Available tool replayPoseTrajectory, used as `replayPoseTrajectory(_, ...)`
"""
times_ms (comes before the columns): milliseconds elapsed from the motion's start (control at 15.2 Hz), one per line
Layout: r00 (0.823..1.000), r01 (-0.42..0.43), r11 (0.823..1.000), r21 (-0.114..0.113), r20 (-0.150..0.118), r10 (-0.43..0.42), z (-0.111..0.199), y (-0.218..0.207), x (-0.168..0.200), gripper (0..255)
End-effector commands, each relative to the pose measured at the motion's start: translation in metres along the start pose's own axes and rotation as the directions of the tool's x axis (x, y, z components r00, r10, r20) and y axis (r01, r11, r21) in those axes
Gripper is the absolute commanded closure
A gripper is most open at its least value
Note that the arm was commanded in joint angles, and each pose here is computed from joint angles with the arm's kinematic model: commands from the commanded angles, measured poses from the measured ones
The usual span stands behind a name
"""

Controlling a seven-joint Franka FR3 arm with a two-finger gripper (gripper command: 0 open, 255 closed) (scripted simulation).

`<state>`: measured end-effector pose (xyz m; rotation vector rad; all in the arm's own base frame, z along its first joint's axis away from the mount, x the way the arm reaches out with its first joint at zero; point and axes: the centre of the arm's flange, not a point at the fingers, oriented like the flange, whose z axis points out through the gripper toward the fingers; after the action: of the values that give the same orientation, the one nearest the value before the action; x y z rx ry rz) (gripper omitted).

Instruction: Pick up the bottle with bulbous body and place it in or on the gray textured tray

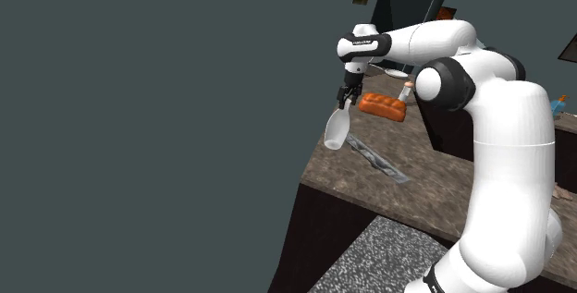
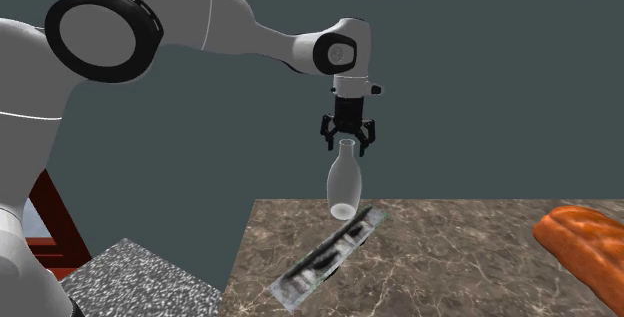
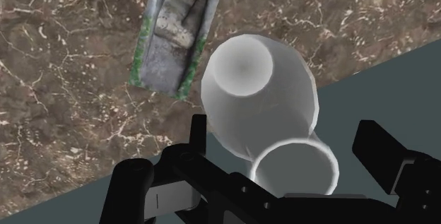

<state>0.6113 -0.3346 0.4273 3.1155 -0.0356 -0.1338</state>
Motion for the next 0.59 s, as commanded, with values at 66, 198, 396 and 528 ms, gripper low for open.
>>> replayPoseTrajectory(66,1.000,0.000,1.000,0.000,0.000,0.000,0.0004,-0.0001,0.0001,0)
replayPoseTrajectory(198,1.000,0.000,1.000,0.000,0.000,0.000,0.0004,-0.0001,0.0000,0)
replayPoseTrajectory(396,1.000,0.000,1.000,0.000,0.000,0.000,0.0004,-0.0001,0.0000,255)
replayPoseTrajectory(528,1.000,0.000,1.000,0.000,0.000,0.000,0.0005,-0.0002,0.0001,255)
